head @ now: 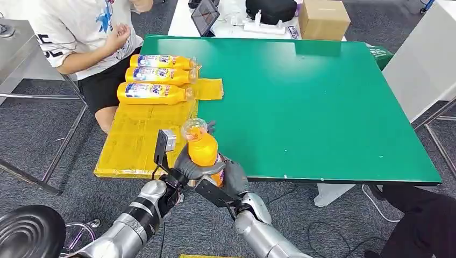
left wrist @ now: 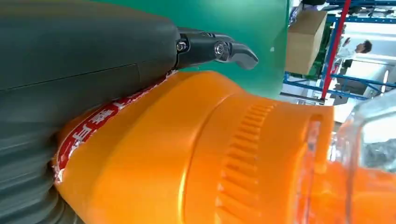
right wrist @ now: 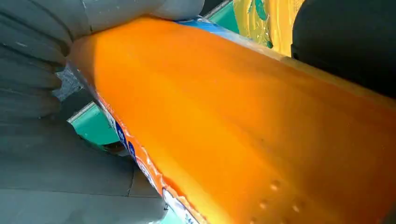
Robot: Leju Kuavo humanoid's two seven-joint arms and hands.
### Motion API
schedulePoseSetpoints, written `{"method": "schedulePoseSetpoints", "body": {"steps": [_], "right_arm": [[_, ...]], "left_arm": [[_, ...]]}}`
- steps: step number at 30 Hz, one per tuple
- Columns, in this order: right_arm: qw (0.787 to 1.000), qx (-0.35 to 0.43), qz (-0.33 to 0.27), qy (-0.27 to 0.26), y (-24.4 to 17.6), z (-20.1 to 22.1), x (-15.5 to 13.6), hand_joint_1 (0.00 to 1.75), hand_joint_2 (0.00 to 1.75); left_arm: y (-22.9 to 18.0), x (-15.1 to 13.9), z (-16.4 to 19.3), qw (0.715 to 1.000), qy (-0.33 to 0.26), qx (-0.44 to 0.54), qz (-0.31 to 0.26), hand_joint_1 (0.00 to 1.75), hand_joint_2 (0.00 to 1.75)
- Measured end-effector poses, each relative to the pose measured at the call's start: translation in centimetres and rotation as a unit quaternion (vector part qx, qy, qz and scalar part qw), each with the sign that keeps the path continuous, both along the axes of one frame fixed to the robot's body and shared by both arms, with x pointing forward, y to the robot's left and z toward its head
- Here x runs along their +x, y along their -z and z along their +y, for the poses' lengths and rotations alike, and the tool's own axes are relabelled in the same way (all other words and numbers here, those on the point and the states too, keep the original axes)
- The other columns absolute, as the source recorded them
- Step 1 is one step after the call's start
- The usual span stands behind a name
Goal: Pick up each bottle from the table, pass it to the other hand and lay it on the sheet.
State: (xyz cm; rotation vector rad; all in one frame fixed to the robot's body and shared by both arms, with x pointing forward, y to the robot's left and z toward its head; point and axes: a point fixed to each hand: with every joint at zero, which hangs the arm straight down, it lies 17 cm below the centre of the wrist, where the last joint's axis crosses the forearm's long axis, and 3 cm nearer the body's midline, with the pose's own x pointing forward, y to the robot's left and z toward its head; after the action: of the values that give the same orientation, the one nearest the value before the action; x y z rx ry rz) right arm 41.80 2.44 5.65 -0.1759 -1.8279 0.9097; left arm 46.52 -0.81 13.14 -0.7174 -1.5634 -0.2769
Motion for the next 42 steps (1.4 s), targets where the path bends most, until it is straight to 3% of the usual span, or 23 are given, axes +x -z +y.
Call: {"method": "schedulePoseSetpoints", "body": {"steps": [3, 4, 5, 12, 13, 26, 34, 35, 36, 37, 38, 39, 42], "right_arm": [[1.0, -0.004, 0.0, -0.002, 0.1, 0.1, 0.0, 1.75, 1.75], [1.0, -0.005, -0.001, -0.003, 0.1, 0.1, 0.0, 1.75, 1.75], [1.0, -0.006, -0.001, -0.005, 0.1, 0.2, 0.0, 1.75, 1.75], [1.0, -0.009, -0.007, -0.01, 0.0, 0.3, -0.1, 1.75, 1.75], [1.0, -0.009, -0.008, -0.01, 0.0, 0.3, -0.1, 1.75, 1.75], [0.999, -0.012, -0.036, -0.017, -0.8, 0.8, -0.5, 1.75, 1.75], [0.998, -0.008, -0.054, -0.014, -1.9, 1.0, -0.1, 1.75, 1.75], [0.998, -0.008, -0.055, -0.014, -2.0, 1.0, -0.1, 1.41, 1.75], [0.998, -0.008, -0.058, -0.012, -2.2, 1.0, -0.1, 0.35, 1.75], [0.998, -0.008, -0.062, -0.01, -2.3, 0.9, 0.0, 0.0, 1.75], [0.998, -0.007, -0.067, -0.006, -2.5, 0.8, 0.1, 0.0, 1.75], [0.997, -0.006, -0.072, -0.002, -2.8, 0.8, 0.1, 0.0, 0.0], [0.996, 0.002, -0.089, 0.013, -4.0, 0.4, 0.7, 0.0, 0.0]], "left_arm": [[0.0, 0.0, 0.0, 1.0, 0.003, -0.002, 0.002, 0.05, 1.75], [0.1, -0.1, 0.0, 1.0, 0.005, -0.006, 0.004, 0.45, 1.75], [-0.1, -0.1, 0.0, 1.0, 0.009, -0.015, 0.008, 1.48, 1.75], [-0.1, -0.5, 0.2, 0.999, 0.024, -0.042, 0.021, 1.48, 1.75], [-0.1, -0.5, 0.2, 0.999, 0.024, -0.043, 0.021, 1.75, 1.75], [-1.1, -1.0, 2.0, 0.982, 0.036, -0.167, 0.075, 1.75, 1.75], [-2.4, -0.9, 2.9, 0.981, 0.028, -0.185, 0.057, 1.75, 1.75], [-2.5, -0.9, 2.9, 0.981, 0.028, -0.186, 0.056, 1.75, 1.75], [-2.6, -1.0, 2.9, 0.981, 0.026, -0.187, 0.054, 1.75, 1.75], [-2.7, -0.9, 3.0, 0.981, 0.023, -0.188, 0.052, 1.75, 1.75], [-2.9, -0.9, 3.1, 0.981, 0.019, -0.188, 0.046, 1.75, 1.75], [-3.1, -0.8, 3.2, 0.981, 0.016, -0.189, 0.044, 1.75, 1.75], [-4.3, -0.5, 3.5, 0.982, -0.001, -0.185, 0.023, 1.75, 1.75]]}}
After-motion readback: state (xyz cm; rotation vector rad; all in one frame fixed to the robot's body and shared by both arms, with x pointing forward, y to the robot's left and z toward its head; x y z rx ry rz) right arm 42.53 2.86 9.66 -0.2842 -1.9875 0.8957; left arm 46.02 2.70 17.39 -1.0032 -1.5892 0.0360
